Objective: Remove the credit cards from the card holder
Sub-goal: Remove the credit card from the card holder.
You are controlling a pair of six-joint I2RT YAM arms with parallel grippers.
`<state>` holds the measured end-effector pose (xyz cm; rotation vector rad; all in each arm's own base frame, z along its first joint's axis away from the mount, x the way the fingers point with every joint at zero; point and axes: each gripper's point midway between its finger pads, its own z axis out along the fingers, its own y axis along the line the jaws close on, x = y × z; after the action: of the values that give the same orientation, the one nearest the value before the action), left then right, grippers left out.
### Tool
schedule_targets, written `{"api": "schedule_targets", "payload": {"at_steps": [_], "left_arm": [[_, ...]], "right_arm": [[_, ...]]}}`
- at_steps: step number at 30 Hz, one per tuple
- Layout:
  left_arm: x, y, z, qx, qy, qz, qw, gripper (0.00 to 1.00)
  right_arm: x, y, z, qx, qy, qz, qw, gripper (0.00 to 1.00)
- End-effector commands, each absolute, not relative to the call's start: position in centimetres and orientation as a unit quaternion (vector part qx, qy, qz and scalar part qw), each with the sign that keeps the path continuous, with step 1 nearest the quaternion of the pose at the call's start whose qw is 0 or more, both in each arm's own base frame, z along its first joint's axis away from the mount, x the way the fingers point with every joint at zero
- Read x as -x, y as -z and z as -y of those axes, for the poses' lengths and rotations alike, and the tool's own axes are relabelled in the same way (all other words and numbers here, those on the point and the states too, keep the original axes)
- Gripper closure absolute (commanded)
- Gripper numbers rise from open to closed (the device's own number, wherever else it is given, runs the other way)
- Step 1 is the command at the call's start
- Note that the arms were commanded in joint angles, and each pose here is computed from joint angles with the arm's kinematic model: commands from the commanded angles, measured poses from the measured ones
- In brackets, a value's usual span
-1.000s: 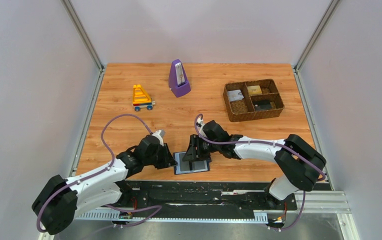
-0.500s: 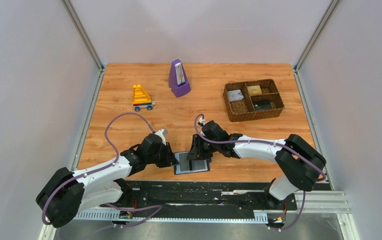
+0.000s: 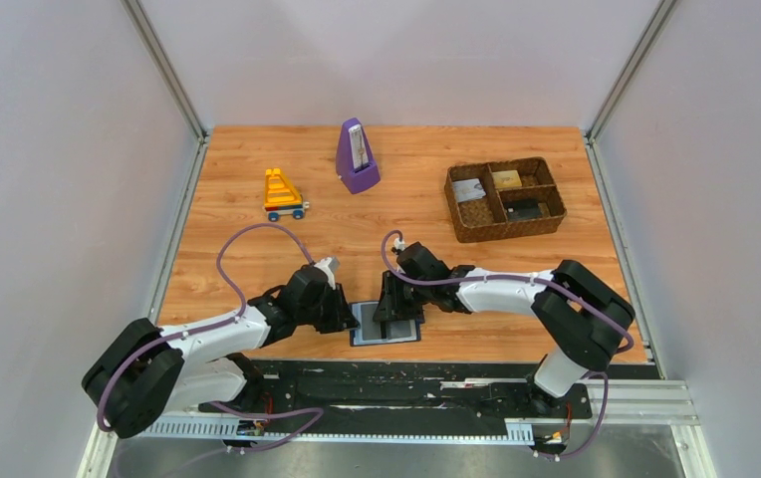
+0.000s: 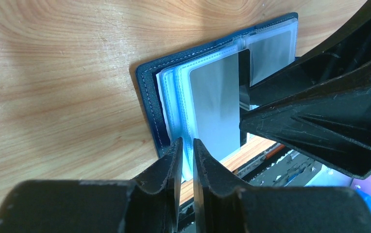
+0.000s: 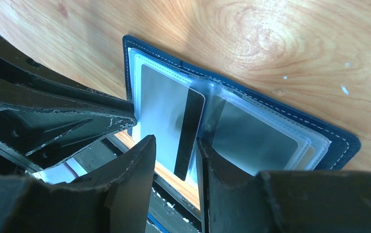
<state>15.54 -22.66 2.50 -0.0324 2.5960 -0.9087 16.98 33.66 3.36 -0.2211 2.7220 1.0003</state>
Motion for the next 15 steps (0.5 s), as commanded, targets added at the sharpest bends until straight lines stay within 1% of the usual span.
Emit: {"api": "schedule_targets", "payload": {"at_steps": [1, 5, 8, 10, 14, 15], "left_arm": [[-16.41, -2.87, 22.77, 0.001, 0.318, -0.924, 0.213, 0.78], [-16.21, -2.58, 22.68, 0.002, 0.317, -0.925, 0.209, 0.78], [-16.05, -2.34, 22.61, 0.003, 0.316, -0.927, 0.204, 0.78], [-15.98, -2.19, 22.55, 0.003, 0.314, -0.927, 0.203, 0.78], [-15.85, -1.91, 22.41, 0.002, 0.311, -0.929, 0.2, 0.79], [-15.82, -1.87, 22.39, 0.0, 0.31, -0.929, 0.2, 0.79]], "right_arm": [[-17.9, -3.65, -34.26, 0.082, -0.343, -0.926, 0.133, 0.63], [-17.88, -3.63, -34.29, 0.082, -0.344, -0.926, 0.133, 0.64], [-18.0, -3.83, -34.36, 0.083, -0.348, -0.924, 0.135, 0.68], [-17.99, -3.89, -34.38, 0.086, -0.349, -0.923, 0.137, 0.76], [-17.91, -4.07, -34.31, 0.091, -0.362, -0.918, 0.135, 0.99], [-17.91, -4.12, -34.32, 0.092, -0.369, -0.915, 0.135, 1.0]]}}
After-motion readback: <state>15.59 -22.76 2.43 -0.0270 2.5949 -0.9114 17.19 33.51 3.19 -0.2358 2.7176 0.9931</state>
